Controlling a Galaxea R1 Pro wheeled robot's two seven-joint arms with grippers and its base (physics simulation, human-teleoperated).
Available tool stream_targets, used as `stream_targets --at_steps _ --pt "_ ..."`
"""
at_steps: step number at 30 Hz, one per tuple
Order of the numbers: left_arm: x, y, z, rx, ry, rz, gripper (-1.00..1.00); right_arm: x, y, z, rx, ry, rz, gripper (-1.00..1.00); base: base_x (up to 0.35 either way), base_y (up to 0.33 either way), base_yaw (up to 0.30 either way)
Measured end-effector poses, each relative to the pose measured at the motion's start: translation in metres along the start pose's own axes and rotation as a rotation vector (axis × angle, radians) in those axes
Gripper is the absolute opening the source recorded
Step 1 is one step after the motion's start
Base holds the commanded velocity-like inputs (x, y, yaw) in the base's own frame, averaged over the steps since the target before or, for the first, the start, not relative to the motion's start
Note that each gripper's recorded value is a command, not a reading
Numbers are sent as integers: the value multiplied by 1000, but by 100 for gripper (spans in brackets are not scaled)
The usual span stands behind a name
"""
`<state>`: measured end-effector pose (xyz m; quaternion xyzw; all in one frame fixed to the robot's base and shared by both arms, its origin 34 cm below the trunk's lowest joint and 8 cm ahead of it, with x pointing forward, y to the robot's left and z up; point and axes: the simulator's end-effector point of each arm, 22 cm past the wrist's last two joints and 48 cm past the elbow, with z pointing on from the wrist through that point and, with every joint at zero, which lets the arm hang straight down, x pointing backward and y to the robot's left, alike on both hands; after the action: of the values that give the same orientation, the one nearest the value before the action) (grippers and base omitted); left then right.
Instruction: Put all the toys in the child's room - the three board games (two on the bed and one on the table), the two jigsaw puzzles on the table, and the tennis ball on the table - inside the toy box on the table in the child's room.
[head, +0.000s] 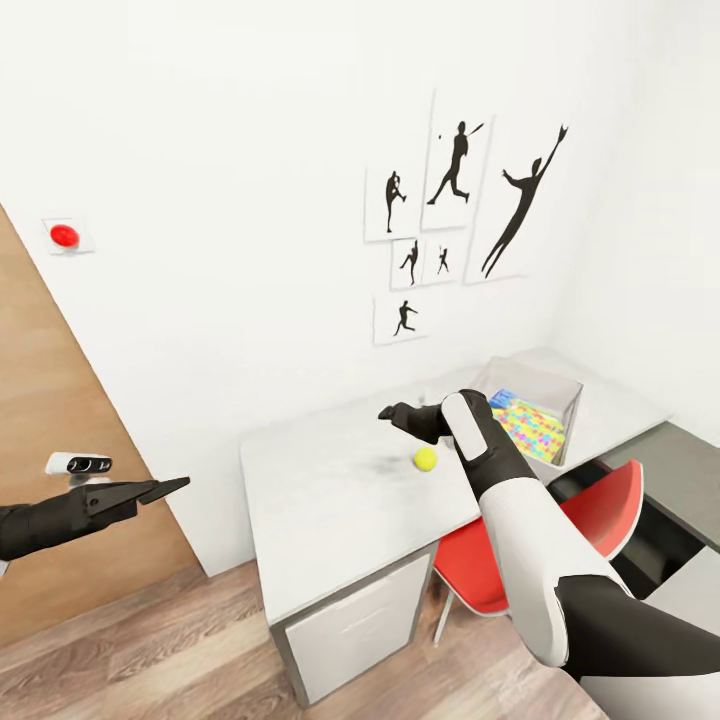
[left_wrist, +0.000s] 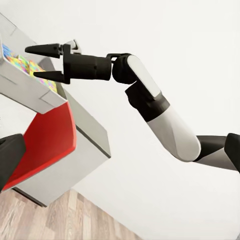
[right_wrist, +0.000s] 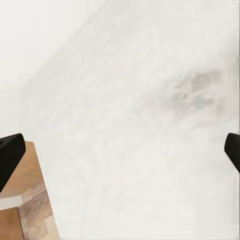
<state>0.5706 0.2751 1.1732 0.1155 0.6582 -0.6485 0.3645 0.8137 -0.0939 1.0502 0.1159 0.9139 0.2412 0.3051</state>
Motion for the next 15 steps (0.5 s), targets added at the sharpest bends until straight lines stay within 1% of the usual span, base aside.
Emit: stream_targets --at_steps 3,4,9,15 --pt "0 0 0 0 1 0 100 -2 -6 0 25 -7 -19 100 61 -27 -12" --pt "0 0 0 0 1 0 100 -4 -13 0 58 -16 -44 100 78 -62 -4" --pt "0 0 0 0 1 1 100 -5 -17 0 75 -21 -56 100 43 -30 -2" --pt "0 0 0 -1 0 1 100 -5 -18 0 80 -21 -61 100 8 -5 0"
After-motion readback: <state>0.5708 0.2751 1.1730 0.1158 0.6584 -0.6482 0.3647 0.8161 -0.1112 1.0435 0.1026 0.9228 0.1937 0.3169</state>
